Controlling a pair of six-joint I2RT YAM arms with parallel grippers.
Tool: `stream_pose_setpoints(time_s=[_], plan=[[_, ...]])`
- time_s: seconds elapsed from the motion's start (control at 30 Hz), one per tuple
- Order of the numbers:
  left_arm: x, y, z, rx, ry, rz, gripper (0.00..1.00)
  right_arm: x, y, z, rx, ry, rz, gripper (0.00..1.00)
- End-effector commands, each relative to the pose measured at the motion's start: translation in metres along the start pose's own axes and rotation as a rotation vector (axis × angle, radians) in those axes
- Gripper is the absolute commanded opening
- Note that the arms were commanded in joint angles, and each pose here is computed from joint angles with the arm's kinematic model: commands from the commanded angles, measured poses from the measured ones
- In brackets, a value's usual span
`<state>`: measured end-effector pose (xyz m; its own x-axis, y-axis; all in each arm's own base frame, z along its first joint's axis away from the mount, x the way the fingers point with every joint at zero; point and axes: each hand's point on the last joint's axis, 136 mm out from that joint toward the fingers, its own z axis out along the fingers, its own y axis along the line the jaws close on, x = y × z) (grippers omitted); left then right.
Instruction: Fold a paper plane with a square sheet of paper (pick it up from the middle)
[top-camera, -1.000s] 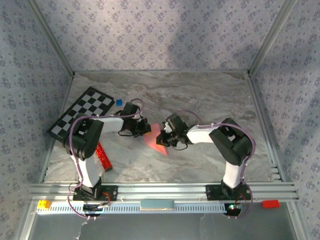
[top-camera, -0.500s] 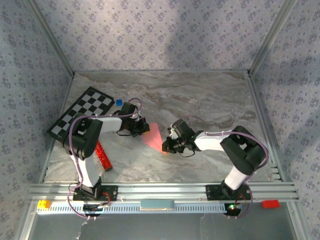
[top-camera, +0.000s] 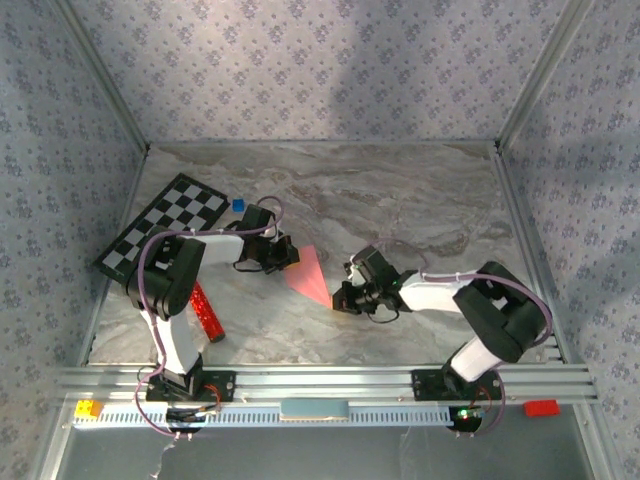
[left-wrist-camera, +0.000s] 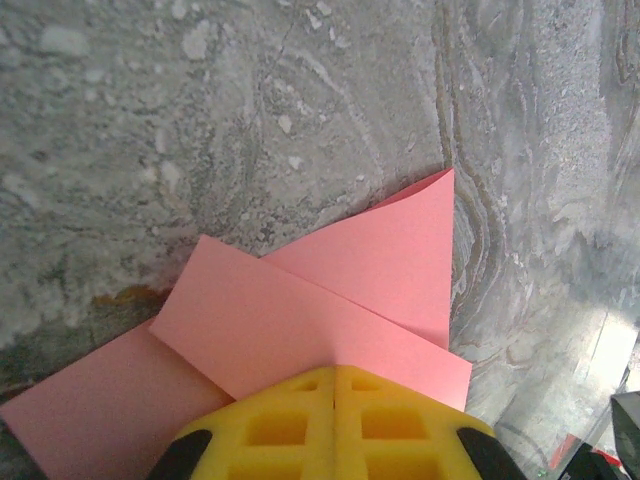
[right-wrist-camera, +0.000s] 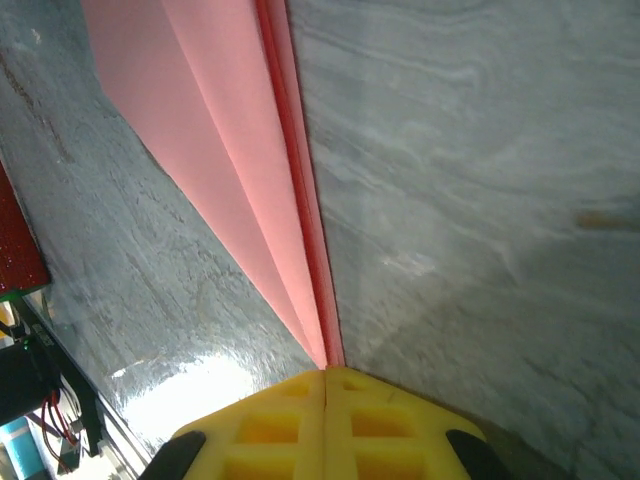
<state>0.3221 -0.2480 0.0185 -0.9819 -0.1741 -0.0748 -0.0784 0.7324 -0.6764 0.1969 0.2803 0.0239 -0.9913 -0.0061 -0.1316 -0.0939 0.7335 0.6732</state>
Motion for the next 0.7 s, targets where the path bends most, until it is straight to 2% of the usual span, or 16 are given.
stream_pose_setpoints(time_s=[0.0, 0.17, 0.37, 0.53, 0.67], plan=[[0.015, 0.033, 0.006, -0.105, 0.038, -0.054, 0.03, 0.000, -0.008, -0.010, 0.046, -0.021, 0.039, 0.04], [0.018, 0.032, 0.007, -0.104, 0.039, -0.058, 0.03, -0.011, 0.000, -0.017, 0.036, -0.082, 0.067, 0.07], [0.020, 0.031, 0.005, -0.095, 0.039, -0.064, 0.03, -0.018, 0.003, -0.017, 0.031, -0.114, 0.111, 0.23], [0.019, 0.029, 0.002, -0.094, 0.034, -0.066, 0.03, -0.017, 0.001, -0.016, 0.035, -0.136, 0.147, 0.29], [0.018, 0.026, 0.000, -0.087, 0.027, -0.063, 0.03, -0.015, -0.002, -0.013, 0.032, -0.135, 0.173, 0.29]])
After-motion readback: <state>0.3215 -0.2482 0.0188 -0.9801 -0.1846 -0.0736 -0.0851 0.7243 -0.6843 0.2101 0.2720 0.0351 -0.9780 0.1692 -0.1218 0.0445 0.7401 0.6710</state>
